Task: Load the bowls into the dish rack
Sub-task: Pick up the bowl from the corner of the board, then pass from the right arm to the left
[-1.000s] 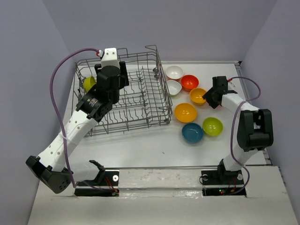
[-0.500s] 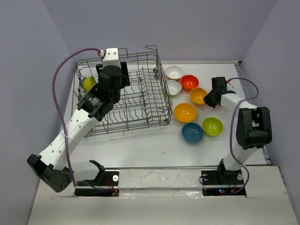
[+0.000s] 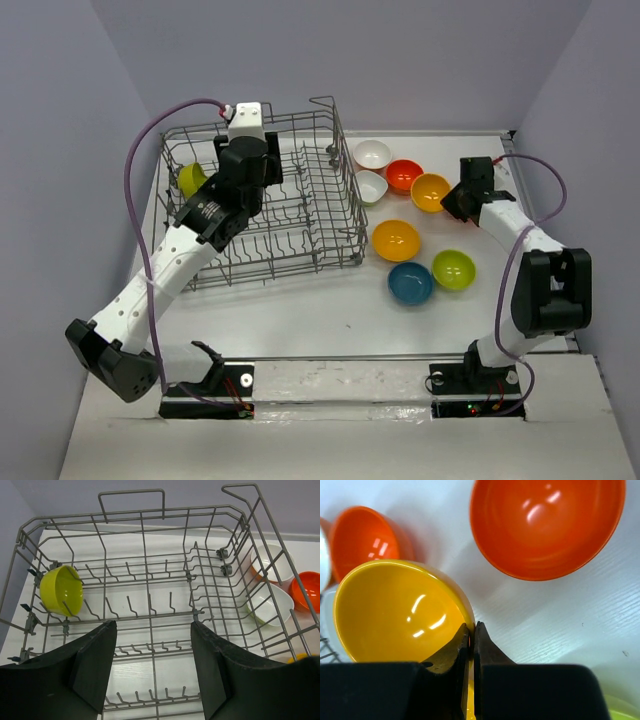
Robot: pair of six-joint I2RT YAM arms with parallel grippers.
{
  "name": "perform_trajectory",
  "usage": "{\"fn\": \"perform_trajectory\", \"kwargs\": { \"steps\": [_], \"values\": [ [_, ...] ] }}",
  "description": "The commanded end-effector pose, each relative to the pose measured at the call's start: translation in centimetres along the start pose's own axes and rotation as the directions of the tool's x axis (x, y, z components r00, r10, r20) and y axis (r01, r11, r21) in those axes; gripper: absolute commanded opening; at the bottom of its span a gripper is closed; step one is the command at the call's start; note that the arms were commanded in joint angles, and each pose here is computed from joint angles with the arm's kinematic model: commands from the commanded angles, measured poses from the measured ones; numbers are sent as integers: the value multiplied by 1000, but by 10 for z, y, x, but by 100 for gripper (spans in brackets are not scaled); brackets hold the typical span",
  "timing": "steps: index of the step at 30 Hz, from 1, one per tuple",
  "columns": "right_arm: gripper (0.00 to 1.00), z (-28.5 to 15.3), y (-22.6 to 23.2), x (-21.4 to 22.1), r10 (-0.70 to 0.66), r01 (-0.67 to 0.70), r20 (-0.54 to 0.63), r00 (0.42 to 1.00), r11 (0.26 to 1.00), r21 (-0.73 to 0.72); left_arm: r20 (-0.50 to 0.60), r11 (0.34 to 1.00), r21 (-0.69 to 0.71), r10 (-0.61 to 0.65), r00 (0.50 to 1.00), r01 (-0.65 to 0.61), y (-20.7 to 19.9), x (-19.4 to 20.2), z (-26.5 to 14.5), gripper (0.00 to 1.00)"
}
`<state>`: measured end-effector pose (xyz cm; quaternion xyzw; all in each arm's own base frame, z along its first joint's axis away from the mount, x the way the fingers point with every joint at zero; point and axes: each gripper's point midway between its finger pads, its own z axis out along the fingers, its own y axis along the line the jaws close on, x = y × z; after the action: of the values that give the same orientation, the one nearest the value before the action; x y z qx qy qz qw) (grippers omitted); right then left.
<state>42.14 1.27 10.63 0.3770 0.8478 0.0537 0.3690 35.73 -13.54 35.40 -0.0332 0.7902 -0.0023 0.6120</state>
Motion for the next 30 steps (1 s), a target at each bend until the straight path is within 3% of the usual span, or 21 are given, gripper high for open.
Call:
{"fn": "perform_trajectory", "kwargs": {
  "steps": [1,8,13,23,30],
  "values": [
    [1,-61,47,-70,33,-1,192,981,986,-164,54,996,57,-67,996,64,-10,-32,-9,70],
    [1,-165,132,-110,-26,156,353,935,925,-345,36,970,224,-100,994,89,-43,-57,-18,70],
    [1,-216,194,-94,-65,248,376,924,850,-465,33,935,334,-138,990,120,-64,-78,-28,70],
    [1,-262,286,-15,-187,389,374,909,707,-591,-14,905,396,-164,986,156,-88,-74,-20,70],
    [1,-272,310,19,-238,445,398,886,677,-586,-32,907,388,-161,986,161,-91,-64,-13,70]
  ]
}}
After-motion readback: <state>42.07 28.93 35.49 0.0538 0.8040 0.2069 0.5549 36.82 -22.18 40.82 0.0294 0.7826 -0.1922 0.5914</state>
